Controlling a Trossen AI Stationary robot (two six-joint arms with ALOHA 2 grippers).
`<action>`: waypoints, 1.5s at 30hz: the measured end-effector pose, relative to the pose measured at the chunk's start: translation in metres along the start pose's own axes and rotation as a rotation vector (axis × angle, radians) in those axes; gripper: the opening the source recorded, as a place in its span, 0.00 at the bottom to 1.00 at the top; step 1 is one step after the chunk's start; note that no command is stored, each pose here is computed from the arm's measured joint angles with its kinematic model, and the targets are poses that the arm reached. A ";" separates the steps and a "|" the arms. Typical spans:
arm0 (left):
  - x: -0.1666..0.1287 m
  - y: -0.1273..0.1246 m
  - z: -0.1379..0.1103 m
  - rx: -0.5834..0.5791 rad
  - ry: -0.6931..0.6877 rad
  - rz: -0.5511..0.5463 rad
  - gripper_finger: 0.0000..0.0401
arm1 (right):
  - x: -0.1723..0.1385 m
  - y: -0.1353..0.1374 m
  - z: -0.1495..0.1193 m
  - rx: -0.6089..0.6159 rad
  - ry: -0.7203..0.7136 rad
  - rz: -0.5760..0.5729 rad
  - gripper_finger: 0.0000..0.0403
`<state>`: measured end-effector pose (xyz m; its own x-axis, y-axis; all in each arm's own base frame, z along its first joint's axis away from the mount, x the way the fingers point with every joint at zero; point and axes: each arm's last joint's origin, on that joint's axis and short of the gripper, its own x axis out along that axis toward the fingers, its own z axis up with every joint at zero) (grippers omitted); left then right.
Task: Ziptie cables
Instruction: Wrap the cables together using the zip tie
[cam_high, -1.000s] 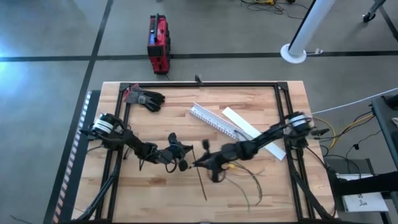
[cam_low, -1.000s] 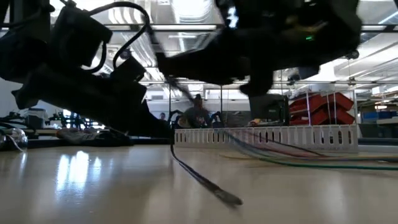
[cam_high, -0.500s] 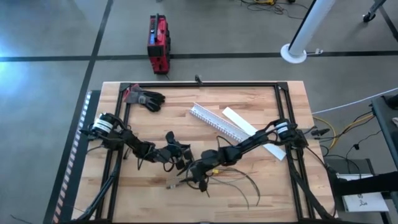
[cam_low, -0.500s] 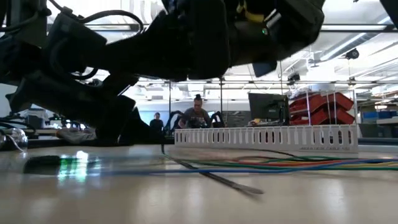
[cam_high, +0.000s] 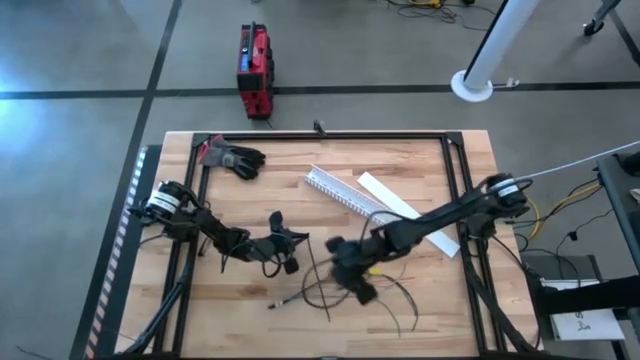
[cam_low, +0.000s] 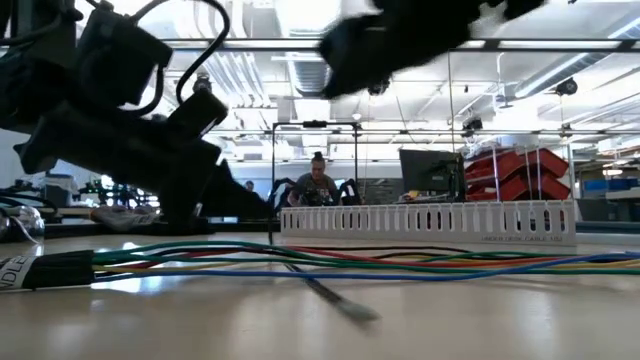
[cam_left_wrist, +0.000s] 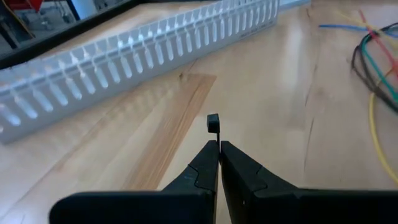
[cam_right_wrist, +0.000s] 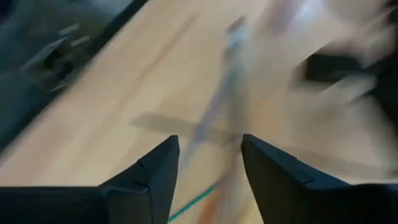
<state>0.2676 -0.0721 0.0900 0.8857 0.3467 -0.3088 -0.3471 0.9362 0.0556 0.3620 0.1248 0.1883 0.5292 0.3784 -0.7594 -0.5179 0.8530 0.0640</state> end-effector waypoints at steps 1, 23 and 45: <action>0.000 0.000 0.001 0.005 -0.002 0.000 0.00 | 0.001 0.008 -0.003 0.041 0.021 0.049 0.38; 0.012 -0.008 0.017 0.054 -0.034 0.016 0.00 | 0.024 0.018 -0.079 0.300 0.467 -0.285 0.02; 0.013 -0.008 0.019 0.047 -0.036 0.018 0.00 | 0.014 0.072 -0.101 0.559 0.772 -0.189 0.00</action>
<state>0.2878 -0.0740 0.1031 0.8902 0.3647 -0.2730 -0.3491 0.9311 0.1055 0.2648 0.1550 0.1172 -0.1193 0.0479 -0.9917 0.0302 0.9985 0.0446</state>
